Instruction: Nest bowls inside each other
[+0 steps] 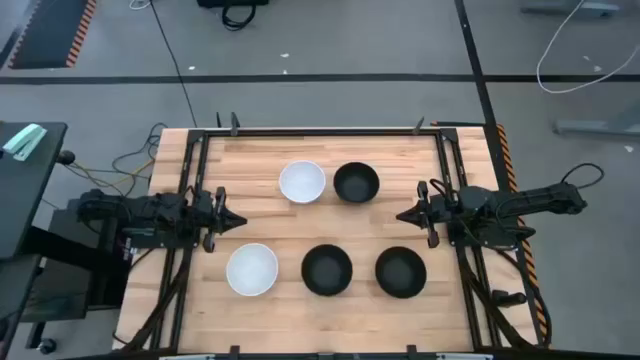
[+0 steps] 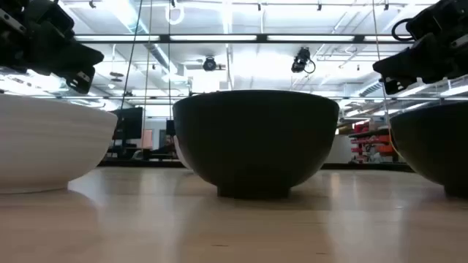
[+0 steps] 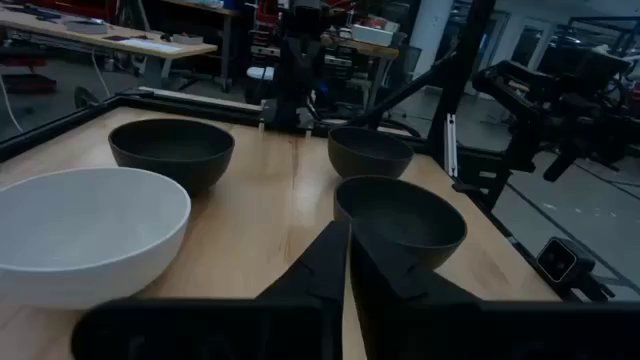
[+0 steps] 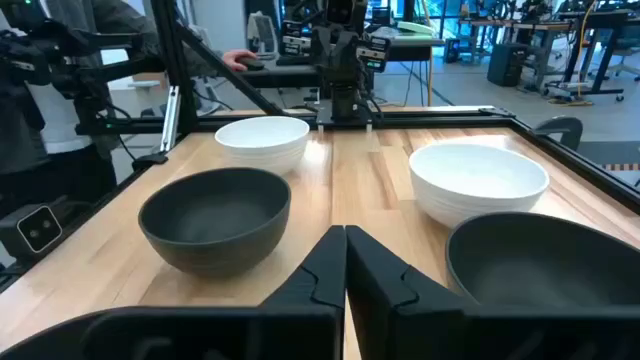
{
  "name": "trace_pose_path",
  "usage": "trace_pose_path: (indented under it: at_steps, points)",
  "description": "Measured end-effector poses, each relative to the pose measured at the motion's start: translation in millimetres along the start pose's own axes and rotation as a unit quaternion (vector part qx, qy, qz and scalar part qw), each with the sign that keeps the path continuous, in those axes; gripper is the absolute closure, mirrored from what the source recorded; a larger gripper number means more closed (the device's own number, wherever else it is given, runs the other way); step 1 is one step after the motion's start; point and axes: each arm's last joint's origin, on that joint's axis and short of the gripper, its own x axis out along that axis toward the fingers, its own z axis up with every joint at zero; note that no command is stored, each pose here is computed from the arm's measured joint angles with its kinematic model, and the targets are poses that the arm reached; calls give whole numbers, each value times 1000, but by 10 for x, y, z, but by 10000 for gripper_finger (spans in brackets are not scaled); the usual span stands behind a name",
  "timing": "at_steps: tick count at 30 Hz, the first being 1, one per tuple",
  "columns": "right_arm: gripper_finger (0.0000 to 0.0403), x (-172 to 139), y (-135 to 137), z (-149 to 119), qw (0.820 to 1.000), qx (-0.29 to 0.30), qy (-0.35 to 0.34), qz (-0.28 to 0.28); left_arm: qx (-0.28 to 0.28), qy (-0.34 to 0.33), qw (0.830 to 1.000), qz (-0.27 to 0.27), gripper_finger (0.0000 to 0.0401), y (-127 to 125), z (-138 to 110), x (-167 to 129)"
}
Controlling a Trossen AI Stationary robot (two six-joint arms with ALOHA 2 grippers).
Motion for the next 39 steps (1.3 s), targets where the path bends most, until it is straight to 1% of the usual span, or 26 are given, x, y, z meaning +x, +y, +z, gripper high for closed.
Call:
trace_pose_path:
  at_steps: [10, 21, 32, 39]
  points:
    - [389, 0, 0, 0, 1000, 0, 0, 0, 0, 0, 1000, 0, 365, 0, 0, 0]
    - [389, 0, 0, 0, 1000, 0, 0, 0, 0, 0, 1000, 0, 378, 0, 0, 0]
    - [389, 0, 0, 1, 1000, 0, 0, 0, 0, 0, 1000, 0, 365, 0, 0, 0]
    - [389, 0, 0, 1, 1000, 0, 0, 0, 0, 0, 1000, 0, 373, 0, 0, 0]
